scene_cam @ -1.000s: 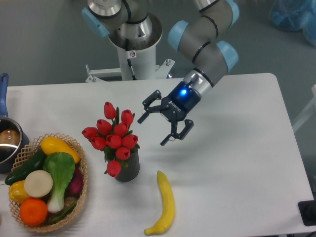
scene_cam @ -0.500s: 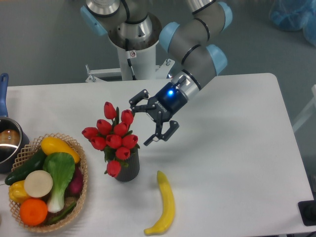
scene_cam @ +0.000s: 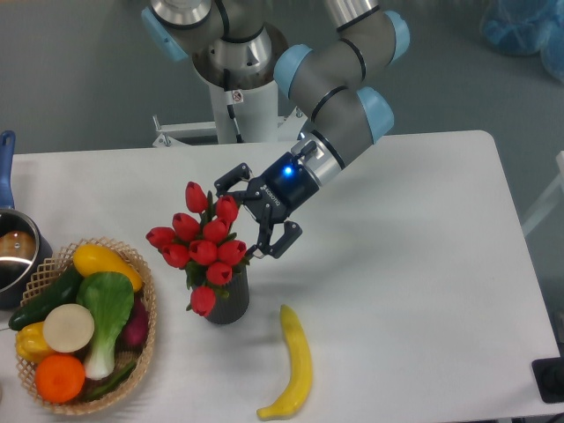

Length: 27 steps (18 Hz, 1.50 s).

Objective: Pick up the flowers from the vase
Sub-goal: 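Lower the gripper around the tulip stems at the vase rim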

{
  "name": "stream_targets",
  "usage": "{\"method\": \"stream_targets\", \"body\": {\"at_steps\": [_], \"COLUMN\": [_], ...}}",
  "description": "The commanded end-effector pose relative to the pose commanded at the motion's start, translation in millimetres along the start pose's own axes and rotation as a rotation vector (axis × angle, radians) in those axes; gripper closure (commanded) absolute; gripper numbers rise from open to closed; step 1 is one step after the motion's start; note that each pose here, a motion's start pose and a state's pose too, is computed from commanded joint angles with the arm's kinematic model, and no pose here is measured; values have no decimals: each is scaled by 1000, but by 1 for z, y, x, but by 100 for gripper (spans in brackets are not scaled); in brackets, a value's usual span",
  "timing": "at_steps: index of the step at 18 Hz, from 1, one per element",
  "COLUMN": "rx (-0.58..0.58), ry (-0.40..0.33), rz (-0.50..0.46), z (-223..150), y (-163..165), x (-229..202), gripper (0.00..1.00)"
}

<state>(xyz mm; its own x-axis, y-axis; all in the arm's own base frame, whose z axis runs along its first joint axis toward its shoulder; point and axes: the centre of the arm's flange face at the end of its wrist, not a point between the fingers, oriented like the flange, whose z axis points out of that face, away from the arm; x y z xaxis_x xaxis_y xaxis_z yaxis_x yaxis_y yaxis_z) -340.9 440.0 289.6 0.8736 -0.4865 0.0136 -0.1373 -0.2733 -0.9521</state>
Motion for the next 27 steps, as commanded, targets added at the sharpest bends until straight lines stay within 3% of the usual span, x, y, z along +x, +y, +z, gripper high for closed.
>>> {"method": "stream_targets", "body": {"at_steps": [10, 27], "rx": [4, -1], "ry": [44, 87], "rz": [2, 29], "z": [26, 49], "y": [3, -1], "x": [-25, -15], "gripper": [0, 0]}}
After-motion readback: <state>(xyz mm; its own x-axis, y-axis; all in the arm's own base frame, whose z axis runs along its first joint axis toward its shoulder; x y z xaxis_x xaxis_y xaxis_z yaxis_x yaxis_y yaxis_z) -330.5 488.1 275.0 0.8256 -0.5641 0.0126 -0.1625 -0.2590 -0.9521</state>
